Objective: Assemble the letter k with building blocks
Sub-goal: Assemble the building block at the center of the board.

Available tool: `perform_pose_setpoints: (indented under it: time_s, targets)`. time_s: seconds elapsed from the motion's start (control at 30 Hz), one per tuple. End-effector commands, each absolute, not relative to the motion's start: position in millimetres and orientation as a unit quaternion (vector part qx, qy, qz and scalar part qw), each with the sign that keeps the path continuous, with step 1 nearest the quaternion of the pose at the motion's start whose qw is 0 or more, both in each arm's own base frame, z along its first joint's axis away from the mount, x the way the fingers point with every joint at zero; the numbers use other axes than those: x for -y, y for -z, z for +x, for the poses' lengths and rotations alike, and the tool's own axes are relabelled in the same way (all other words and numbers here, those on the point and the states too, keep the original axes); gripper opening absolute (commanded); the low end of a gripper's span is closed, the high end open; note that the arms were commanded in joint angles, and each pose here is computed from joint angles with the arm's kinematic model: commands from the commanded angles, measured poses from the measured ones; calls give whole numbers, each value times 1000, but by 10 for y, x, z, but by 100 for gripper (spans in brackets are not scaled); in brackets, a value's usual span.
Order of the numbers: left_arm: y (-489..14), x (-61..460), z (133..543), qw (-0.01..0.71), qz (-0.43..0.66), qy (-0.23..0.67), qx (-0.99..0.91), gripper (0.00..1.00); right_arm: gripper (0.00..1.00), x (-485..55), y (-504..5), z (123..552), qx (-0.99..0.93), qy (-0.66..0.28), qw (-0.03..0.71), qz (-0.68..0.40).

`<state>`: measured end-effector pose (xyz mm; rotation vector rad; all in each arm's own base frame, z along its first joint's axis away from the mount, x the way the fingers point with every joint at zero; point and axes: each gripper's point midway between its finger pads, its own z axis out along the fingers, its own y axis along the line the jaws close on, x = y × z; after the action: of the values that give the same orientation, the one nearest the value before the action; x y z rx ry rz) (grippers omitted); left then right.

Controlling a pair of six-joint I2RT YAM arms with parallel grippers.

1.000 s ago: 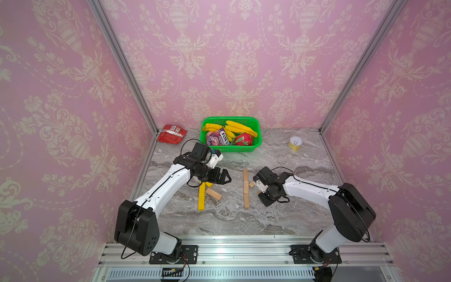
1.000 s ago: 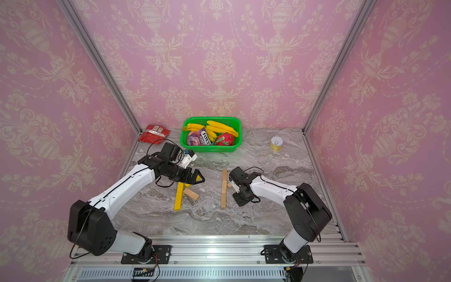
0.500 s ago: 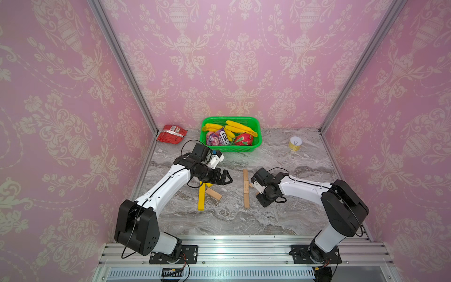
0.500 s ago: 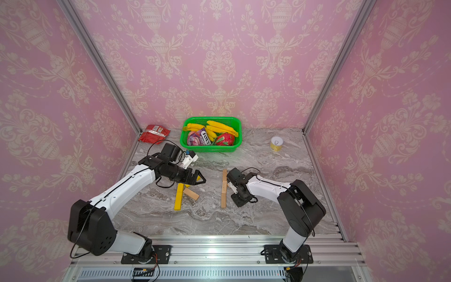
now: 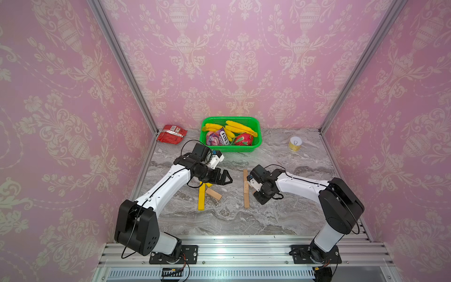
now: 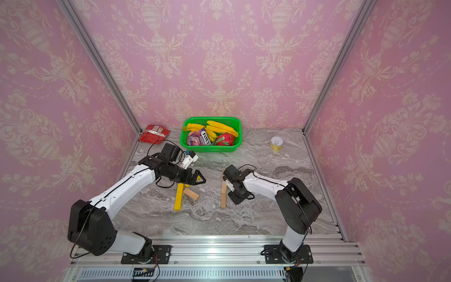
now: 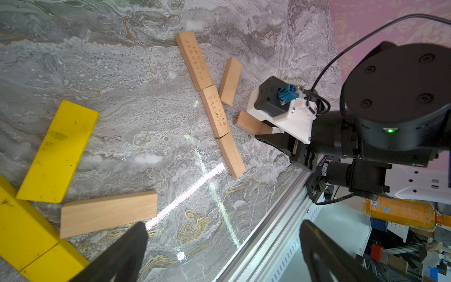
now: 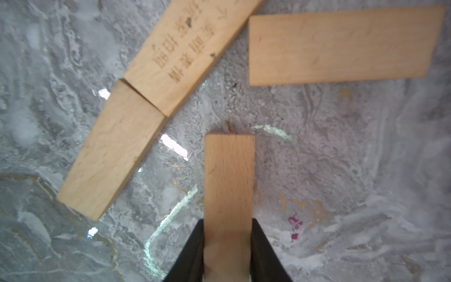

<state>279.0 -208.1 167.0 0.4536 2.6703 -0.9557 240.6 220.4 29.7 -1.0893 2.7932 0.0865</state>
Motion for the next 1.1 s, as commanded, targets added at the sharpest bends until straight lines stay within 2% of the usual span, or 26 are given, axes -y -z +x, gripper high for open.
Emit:
perform_pose_setpoints:
  time_s: [0.0, 1.07]
  targets:
    - [-1621, 2058, 2795, 128, 157, 330, -922, 99, 32, -2180, -297, 2385, -923, -15, 57, -380]
    - [-1576, 2049, 2806, 122, 153, 326, -925, 99, 29, -2323, -196, 2440, -916, -33, 57, -396]
